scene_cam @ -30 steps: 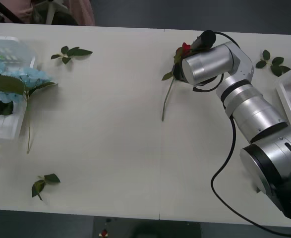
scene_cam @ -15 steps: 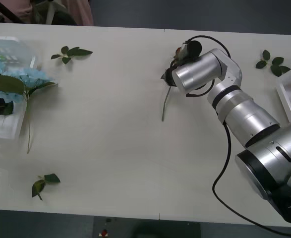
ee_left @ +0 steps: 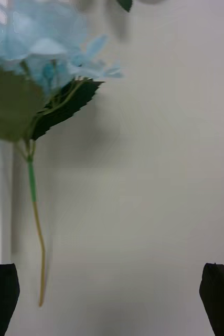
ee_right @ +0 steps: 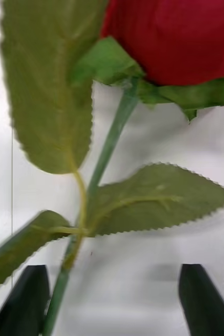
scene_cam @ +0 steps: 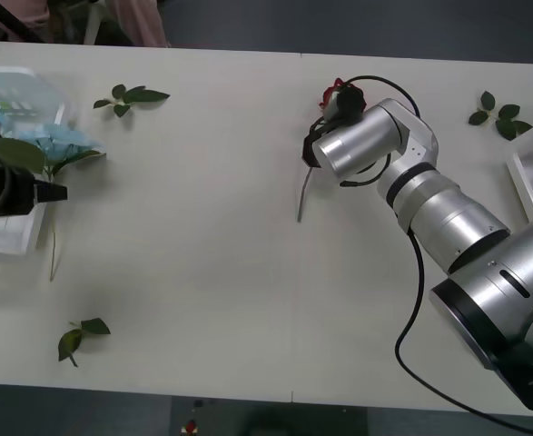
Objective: Put the red flowers into the right box and the blue flowers into the left box
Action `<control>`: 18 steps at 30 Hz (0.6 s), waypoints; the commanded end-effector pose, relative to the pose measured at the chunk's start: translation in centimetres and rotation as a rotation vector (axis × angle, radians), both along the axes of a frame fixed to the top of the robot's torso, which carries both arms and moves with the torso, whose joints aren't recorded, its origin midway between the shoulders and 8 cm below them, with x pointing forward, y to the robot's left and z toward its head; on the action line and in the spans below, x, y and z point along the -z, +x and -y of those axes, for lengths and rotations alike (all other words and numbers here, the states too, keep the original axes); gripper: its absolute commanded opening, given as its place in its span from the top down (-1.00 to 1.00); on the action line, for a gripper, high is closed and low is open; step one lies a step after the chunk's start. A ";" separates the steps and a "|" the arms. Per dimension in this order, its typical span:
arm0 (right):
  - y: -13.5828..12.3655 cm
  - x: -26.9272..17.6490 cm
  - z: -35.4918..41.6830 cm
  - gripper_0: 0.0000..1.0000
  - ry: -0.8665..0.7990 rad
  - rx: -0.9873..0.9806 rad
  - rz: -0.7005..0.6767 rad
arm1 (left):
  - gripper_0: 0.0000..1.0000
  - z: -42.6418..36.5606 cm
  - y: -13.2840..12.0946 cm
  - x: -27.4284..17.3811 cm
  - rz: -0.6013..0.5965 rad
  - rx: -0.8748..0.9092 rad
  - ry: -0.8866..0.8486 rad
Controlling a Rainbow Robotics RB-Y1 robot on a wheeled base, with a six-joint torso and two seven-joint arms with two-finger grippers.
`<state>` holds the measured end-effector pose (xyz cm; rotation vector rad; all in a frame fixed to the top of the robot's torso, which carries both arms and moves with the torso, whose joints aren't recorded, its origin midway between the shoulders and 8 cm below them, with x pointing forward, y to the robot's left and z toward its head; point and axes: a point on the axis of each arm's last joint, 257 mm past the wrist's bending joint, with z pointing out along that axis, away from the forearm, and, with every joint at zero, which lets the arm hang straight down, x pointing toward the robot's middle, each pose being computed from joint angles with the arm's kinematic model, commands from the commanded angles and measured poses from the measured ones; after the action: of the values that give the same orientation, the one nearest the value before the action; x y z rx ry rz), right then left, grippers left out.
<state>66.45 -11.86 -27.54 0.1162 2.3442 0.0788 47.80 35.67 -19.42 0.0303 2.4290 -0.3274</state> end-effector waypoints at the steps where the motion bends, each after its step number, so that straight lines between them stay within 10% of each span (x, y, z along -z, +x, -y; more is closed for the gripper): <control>1: 0.3 -1.3 -2.0 1.00 0.067 0.011 0.023 | -1.00 2.5 2.2 -2.7 0.037 0.028 0.041; 18: 1.7 -4.7 0.1 1.00 0.074 0.021 0.069 | -1.00 3.0 4.4 0.3 0.040 0.039 0.288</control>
<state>66.78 -11.54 -26.60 0.1223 2.3305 0.1081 50.89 32.39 -21.58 0.2087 2.4636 -0.0333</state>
